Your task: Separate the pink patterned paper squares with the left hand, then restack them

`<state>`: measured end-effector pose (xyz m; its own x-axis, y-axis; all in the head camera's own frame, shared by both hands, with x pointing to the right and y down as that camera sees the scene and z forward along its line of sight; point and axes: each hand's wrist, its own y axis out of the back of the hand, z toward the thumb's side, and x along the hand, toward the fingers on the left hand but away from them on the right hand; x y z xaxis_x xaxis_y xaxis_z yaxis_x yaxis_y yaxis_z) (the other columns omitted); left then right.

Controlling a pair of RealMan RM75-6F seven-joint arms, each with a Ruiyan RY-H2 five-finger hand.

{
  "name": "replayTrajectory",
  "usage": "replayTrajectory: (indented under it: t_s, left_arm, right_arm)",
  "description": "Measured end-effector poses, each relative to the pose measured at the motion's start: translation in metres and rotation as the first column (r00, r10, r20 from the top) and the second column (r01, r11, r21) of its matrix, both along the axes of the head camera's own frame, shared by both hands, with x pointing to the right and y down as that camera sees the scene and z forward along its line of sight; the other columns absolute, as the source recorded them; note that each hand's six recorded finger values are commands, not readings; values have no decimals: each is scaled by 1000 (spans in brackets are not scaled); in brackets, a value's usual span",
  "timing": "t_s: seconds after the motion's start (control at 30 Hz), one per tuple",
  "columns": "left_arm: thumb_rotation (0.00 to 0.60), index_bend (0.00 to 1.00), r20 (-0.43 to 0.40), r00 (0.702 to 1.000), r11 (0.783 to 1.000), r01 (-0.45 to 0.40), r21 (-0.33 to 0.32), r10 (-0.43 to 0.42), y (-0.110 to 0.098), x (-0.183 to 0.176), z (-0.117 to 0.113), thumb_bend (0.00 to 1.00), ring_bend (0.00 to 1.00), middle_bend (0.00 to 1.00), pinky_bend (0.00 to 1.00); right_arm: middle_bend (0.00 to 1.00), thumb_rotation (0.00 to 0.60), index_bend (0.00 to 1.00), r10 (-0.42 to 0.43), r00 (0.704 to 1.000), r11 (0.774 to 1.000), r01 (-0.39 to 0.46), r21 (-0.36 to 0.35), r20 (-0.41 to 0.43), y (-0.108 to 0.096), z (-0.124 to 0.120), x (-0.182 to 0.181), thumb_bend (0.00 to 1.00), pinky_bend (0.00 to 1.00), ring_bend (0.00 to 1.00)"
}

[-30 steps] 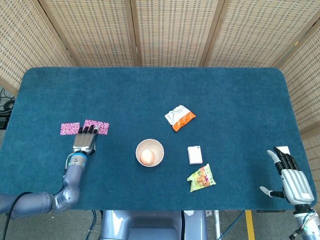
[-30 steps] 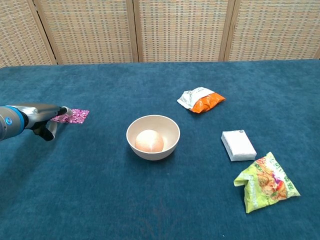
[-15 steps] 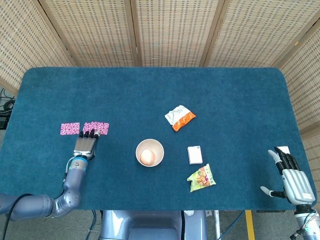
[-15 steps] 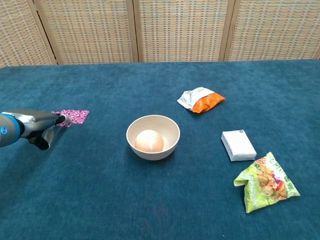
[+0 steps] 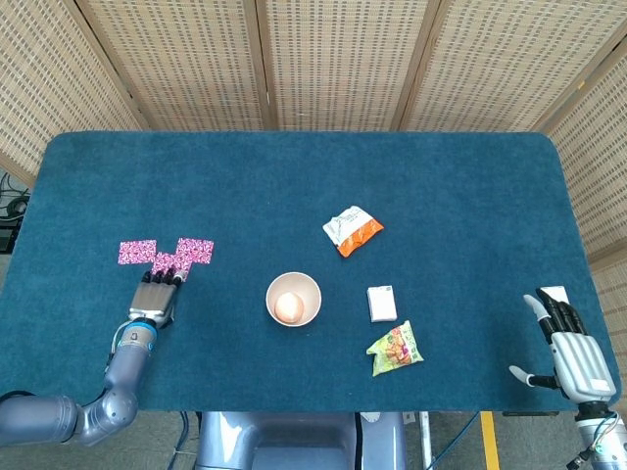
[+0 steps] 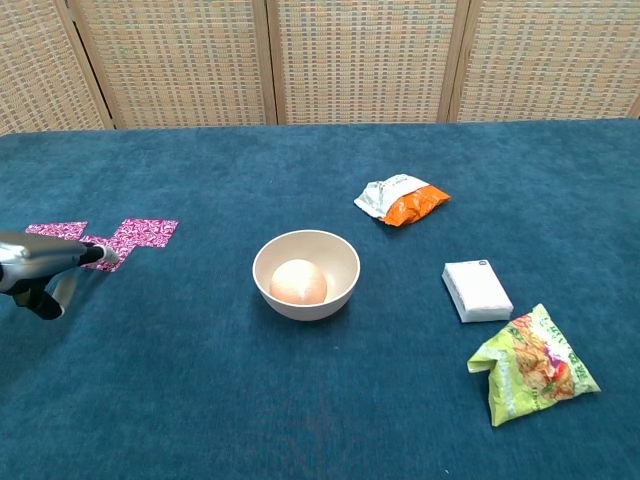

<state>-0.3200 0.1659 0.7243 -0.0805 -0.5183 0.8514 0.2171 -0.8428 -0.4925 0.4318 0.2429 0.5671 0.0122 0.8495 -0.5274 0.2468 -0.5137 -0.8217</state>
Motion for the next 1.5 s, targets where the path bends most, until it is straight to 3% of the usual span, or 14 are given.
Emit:
replayTrajectory:
  t_s: [0.53,0.8,0.97,1.23,1.5]
  left_arm:
    - [600,30,4,1000,999,-9,-34,9,16,-8,-15,874,0,0,0]
    - [600,30,-7,1000,1000,10,2,-10,8,-13,-27,827,0,0,0]
    - [600,30,-65,995,995,78,54,-74,-6,-15,-39,713,0,0,0]
    - [600,30,-141,984,979,130,159,-108,-32,-14,-55,343,0,0,0]
    - [600,140,-155,982,958,148,247,-111,-56,-9,-51,251,0,0,0]
  right_arm:
    - [0,600,0,3,1000,1000,-3,7,5,-1,-2,1,105,0,0]
    - [0,600,0,4,1000,1000,-4,11,7,-1,-3,1,105,0,0]
    - [0,600,0,0,1000,1000,0,8,6,-1,-2,0,105,0,0]
    - [0,600,0,-4,1000,1000,4,6,3,0,-2,-1,105,0,0]
    - [0,600,0,-1,1000,1000,1,0,-3,0,1,0,105,0,0]
